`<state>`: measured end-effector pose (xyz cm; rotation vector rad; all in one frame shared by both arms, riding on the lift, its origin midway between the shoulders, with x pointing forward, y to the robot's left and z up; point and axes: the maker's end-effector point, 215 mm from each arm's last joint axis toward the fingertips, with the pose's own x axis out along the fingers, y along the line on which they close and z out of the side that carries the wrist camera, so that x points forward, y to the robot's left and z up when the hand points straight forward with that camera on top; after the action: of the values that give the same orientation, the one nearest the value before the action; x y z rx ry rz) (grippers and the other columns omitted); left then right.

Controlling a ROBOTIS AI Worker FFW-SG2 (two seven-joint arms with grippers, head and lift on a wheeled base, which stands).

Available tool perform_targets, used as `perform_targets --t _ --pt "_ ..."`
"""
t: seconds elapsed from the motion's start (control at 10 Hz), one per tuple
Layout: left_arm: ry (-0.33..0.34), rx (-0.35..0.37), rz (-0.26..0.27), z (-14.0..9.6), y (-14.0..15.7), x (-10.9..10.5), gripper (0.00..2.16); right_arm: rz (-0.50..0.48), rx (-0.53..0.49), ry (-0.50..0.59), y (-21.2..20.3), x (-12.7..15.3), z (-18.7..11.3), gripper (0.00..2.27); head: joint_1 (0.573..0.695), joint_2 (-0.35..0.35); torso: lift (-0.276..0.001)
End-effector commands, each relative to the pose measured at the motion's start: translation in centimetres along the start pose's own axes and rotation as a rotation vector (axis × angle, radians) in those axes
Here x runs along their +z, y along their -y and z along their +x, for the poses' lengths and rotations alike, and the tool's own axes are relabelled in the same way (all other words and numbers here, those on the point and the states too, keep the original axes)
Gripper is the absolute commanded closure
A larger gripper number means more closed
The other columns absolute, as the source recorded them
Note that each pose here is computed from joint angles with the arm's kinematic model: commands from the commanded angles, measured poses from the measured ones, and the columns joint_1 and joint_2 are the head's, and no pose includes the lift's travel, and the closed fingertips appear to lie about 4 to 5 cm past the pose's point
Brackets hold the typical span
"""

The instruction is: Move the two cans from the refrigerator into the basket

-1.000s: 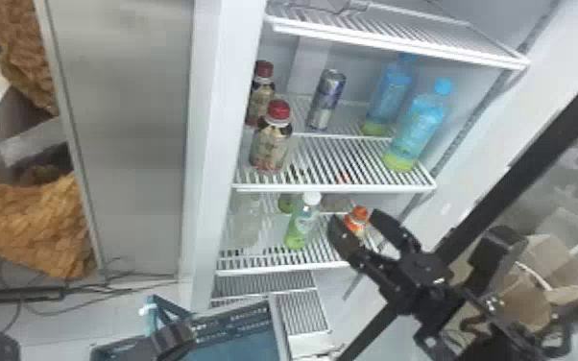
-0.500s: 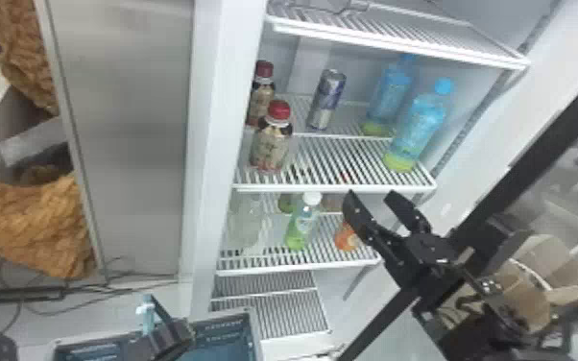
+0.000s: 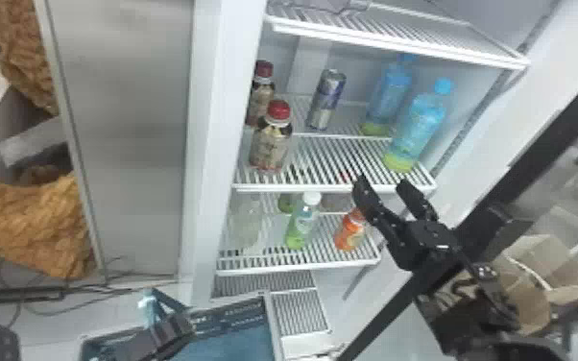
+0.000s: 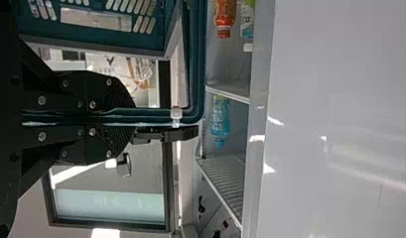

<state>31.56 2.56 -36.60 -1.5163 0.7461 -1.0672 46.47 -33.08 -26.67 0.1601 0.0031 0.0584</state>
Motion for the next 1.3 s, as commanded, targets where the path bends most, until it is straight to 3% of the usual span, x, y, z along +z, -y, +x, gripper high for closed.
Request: perform_targets --t 0.0,1.2 --pt "-0.001 0.001 0.003 0.0 0.0 0.0 1.19 0.015 -0.011 0.012 0.8 -0.1 1.8 0.31 0.695 -0.350 -0.031" --pt "-0.002 0.004 0.012 0.0 0.1 0.4 1.19 0.005 -0.024 0.013 1.2 0.3 14.7 0.30 0.695 -0.350 -0.031"
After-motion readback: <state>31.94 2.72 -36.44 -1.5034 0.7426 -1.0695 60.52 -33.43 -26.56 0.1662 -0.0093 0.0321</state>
